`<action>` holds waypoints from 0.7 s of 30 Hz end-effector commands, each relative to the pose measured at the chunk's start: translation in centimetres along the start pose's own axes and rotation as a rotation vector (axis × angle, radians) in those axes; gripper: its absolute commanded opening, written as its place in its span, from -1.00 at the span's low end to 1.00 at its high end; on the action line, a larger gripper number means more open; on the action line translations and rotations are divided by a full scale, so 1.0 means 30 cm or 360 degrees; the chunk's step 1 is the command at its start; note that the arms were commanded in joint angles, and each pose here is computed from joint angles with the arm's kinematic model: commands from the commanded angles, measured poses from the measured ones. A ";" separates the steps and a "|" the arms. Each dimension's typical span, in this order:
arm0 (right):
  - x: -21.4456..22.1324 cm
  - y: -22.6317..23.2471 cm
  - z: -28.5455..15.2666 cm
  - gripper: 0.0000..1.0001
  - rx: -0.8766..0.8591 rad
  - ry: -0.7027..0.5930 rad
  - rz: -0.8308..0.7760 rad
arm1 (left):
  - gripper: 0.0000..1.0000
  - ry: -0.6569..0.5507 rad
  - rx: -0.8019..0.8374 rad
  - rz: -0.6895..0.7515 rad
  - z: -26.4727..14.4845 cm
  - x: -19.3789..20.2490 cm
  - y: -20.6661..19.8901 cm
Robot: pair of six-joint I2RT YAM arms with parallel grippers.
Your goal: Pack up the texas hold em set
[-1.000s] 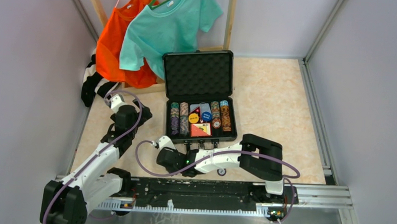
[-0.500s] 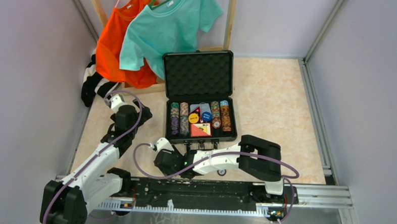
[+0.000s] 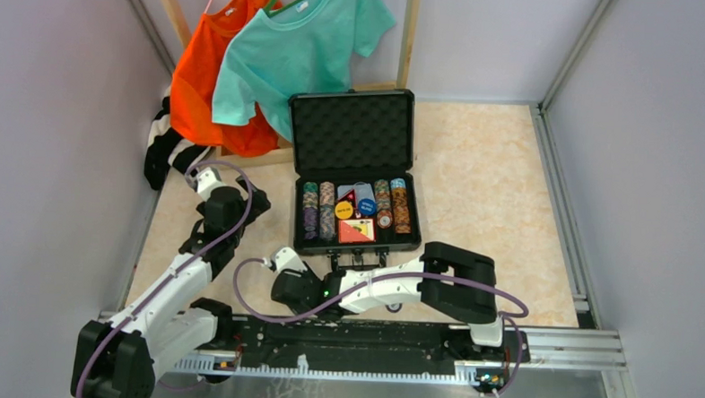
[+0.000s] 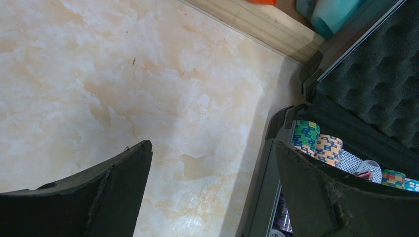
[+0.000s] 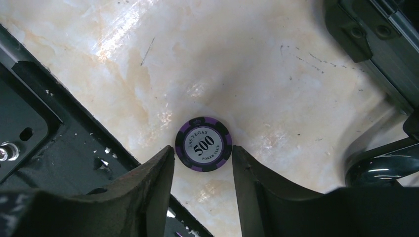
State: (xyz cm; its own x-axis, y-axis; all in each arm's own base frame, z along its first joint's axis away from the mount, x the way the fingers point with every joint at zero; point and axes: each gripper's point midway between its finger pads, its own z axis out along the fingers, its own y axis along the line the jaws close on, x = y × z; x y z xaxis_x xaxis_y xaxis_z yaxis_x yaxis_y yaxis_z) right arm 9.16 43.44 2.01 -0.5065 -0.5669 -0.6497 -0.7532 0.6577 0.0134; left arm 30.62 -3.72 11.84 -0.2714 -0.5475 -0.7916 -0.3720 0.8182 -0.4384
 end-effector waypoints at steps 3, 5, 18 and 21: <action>0.079 0.009 0.028 -0.16 0.0016 0.0104 -0.0018 | 0.98 -0.0032 0.0034 -0.0024 0.004 -0.027 -0.024; 0.076 0.010 0.023 -0.22 0.0011 0.0099 -0.0004 | 0.98 -0.0030 0.0034 -0.0022 0.004 -0.025 -0.024; -0.006 0.026 0.007 0.09 0.0001 0.0003 -0.0017 | 0.98 -0.0033 0.0033 -0.0023 0.004 -0.026 -0.024; -0.037 0.021 0.019 0.11 0.0023 -0.0017 -0.0028 | 0.98 -0.0033 0.0029 -0.0018 0.005 -0.026 -0.021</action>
State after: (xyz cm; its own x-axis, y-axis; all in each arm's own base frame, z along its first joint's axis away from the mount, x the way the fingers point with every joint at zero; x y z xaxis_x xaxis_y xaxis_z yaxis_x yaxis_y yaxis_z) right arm 9.11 43.67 2.09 -0.5058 -0.5631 -0.6536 -0.7502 0.6611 0.0110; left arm 30.63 -3.77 11.68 -0.2770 -0.5467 -0.7902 -0.3724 0.8192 -0.4362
